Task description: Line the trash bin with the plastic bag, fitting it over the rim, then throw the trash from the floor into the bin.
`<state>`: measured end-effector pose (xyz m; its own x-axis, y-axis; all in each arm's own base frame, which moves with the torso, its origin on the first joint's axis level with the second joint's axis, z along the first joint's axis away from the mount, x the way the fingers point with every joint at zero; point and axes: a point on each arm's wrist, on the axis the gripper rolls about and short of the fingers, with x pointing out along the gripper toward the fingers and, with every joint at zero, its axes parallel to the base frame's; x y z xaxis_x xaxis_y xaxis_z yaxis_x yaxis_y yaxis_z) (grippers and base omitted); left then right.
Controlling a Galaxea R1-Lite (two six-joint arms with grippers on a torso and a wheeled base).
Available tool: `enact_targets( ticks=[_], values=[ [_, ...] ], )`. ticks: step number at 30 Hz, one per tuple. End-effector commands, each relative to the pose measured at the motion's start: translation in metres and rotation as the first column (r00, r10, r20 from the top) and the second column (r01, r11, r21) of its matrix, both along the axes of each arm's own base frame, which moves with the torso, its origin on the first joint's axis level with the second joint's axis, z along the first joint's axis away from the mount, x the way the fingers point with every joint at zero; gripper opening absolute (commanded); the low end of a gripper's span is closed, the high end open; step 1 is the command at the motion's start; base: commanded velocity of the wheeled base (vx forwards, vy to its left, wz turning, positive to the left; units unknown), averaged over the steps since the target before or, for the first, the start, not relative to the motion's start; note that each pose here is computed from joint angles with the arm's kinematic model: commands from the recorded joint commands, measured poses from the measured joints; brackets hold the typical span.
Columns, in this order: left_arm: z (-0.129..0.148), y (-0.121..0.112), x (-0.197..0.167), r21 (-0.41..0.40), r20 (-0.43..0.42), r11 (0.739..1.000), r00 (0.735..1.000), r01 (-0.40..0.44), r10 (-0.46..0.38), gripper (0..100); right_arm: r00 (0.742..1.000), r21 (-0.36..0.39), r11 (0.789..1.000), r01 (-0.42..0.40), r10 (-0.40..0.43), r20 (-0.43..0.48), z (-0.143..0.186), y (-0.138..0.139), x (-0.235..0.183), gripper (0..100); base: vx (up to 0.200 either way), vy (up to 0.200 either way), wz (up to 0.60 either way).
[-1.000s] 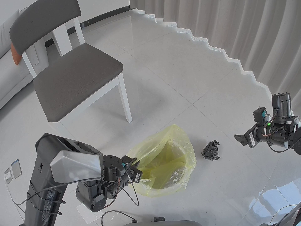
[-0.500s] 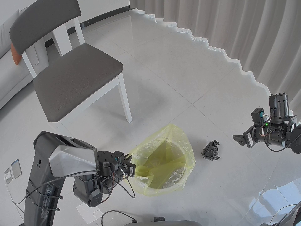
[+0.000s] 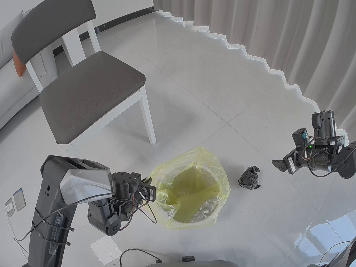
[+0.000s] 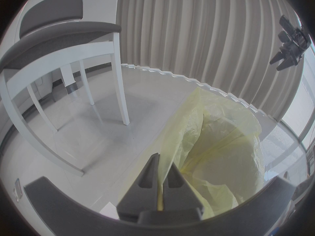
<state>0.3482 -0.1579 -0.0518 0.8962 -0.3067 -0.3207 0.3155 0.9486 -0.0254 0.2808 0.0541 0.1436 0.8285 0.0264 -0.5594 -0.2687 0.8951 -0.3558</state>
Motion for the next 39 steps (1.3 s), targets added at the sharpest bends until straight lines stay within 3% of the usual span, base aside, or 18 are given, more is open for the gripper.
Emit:
enact_targets(
  ticks=[1,10,11,16,19,22,25,33,39],
  values=[
    [0.001,0.002,-0.001,-0.012,-0.003,1.0,1.0,-0.008,0.008,0,1.0,0.0,1.0,-0.007,0.007,-0.021,-0.006,0.001,0.004,100,0.0,0.0,0.0],
    [0.007,0.002,-0.013,-0.037,-0.005,0.999,1.0,0.0,0.0,0,0.999,0.009,1.0,0.009,-0.009,-0.035,-0.01,-0.005,0.008,100,0.0,0.0,0.0],
    [0.006,0.003,-0.015,-0.036,-0.007,0.999,1.0,0.0,0.0,100,0.999,0.016,1.0,0.004,-0.003,-0.035,-0.01,-0.005,0.009,100,0.0,0.0,0.0],
    [0.016,0.018,-0.033,-0.039,-0.021,0.999,1.0,-0.021,0.02,100,1.0,0.062,0.998,-0.012,0.014,-0.027,-0.007,-0.012,0.014,100,0.0,0.0,0.0],
    [0.024,0.026,-0.041,-0.066,-0.043,0.997,0.998,-0.04,0.037,100,0.999,0.142,0.99,-0.018,0.025,-0.044,-0.008,-0.008,0.015,100,0.0,0.0,0.0],
    [0.044,0.032,-0.056,-0.136,-0.062,0.99,0.998,-0.026,0.018,100,0.995,0.296,0.954,-0.04,0.066,-0.076,-0.011,0.003,0.021,100,0.0,0.0,0.0],
    [0.055,0.036,-0.068,-0.159,-0.074,0.987,0.997,-0.031,0.02,100,0.987,0.376,0.924,-0.06,0.111,-0.116,-0.019,0.012,0.026,100,0.0,0.0,0.0],
    [0.041,0.033,-0.105,-0.111,-0.21,0.994,0.977,0.007,-0.03,100,0.952,0.428,0.902,-0.055,0.176,-0.25,-0.063,0.051,0.04,100,0.0,0.0,0.0],
    [0.03,0.025,-0.104,-0.124,-0.237,0.992,0.971,0.011,-0.041,100,0.93,0.479,0.867,-0.134,0.278,-0.242,-0.091,0.073,0.057,100,0.0,0.0,0.0]
  ],
)
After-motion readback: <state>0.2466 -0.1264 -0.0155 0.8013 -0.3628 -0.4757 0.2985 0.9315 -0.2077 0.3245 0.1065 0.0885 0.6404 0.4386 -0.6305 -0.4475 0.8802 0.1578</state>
